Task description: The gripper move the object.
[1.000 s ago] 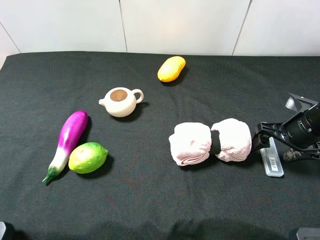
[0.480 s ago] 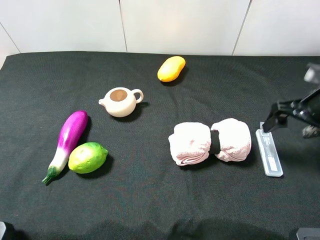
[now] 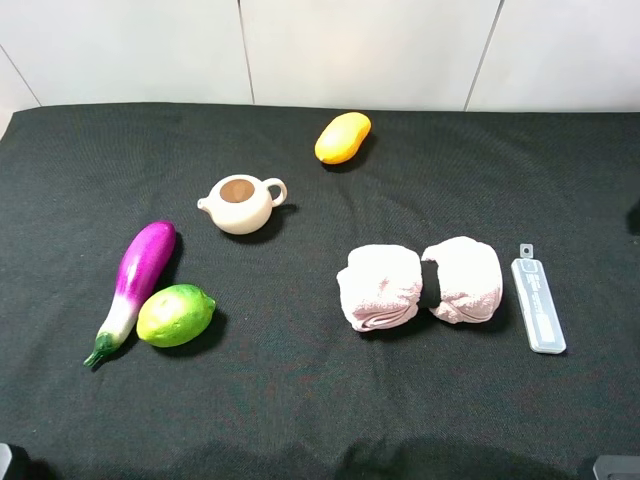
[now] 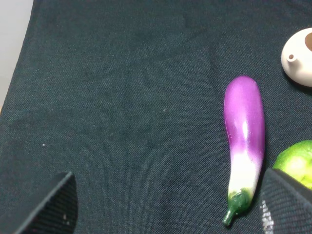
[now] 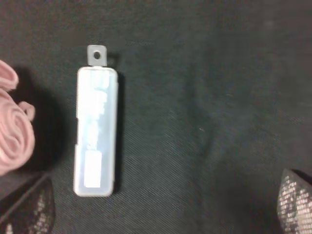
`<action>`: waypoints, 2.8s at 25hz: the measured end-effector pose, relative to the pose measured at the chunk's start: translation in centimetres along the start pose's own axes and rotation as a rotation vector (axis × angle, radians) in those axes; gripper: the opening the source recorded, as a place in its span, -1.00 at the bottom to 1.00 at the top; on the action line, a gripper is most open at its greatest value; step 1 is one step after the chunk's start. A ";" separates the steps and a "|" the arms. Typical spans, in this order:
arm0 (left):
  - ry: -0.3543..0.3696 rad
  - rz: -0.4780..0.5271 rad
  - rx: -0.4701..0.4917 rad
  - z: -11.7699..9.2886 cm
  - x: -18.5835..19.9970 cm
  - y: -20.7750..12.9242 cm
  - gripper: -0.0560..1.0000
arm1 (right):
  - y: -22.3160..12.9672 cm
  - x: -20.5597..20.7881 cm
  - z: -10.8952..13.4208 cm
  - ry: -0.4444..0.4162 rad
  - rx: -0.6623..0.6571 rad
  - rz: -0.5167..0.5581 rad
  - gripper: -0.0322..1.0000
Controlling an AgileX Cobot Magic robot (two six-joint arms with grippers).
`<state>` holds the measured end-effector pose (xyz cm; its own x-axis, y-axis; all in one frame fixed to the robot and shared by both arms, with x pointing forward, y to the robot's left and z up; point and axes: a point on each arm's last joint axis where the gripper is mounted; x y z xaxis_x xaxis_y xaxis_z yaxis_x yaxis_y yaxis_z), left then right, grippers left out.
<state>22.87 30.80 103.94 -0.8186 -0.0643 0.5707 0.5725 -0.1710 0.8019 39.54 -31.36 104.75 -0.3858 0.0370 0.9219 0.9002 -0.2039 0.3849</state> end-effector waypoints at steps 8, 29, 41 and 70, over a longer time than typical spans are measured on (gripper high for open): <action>0.000 0.000 0.000 0.0 0.0 0.0 0.60 | -4.5 5.3 -1.1 -0.045 0.020 -0.171 0.41; 0.000 0.000 0.000 0.0 0.0 0.0 0.60 | -14.4 6.8 -1.5 0.085 0.070 -0.722 0.41; 0.000 0.000 0.000 0.0 0.0 0.0 0.60 | -14.4 6.9 -2.1 0.095 0.010 -0.735 0.41; 0.001 -0.001 0.000 0.0 0.0 0.0 0.60 | -14.4 6.8 -2.1 0.092 -0.007 -0.733 0.41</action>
<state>22.87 30.81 103.95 -0.8190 -0.0651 0.5701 0.5720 -0.1714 0.8022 23.52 -30.27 105.35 -0.9035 0.0836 0.4204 0.4036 -0.1647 0.9000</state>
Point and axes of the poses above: a point on each arm's last joint axis where the gripper is mounted, x pointing back along that axis away from the gripper, z along the wrist's bending axis when the last joint is at zero, y = z × x, and after that the axes turned 9 degrees about -x, right-handed
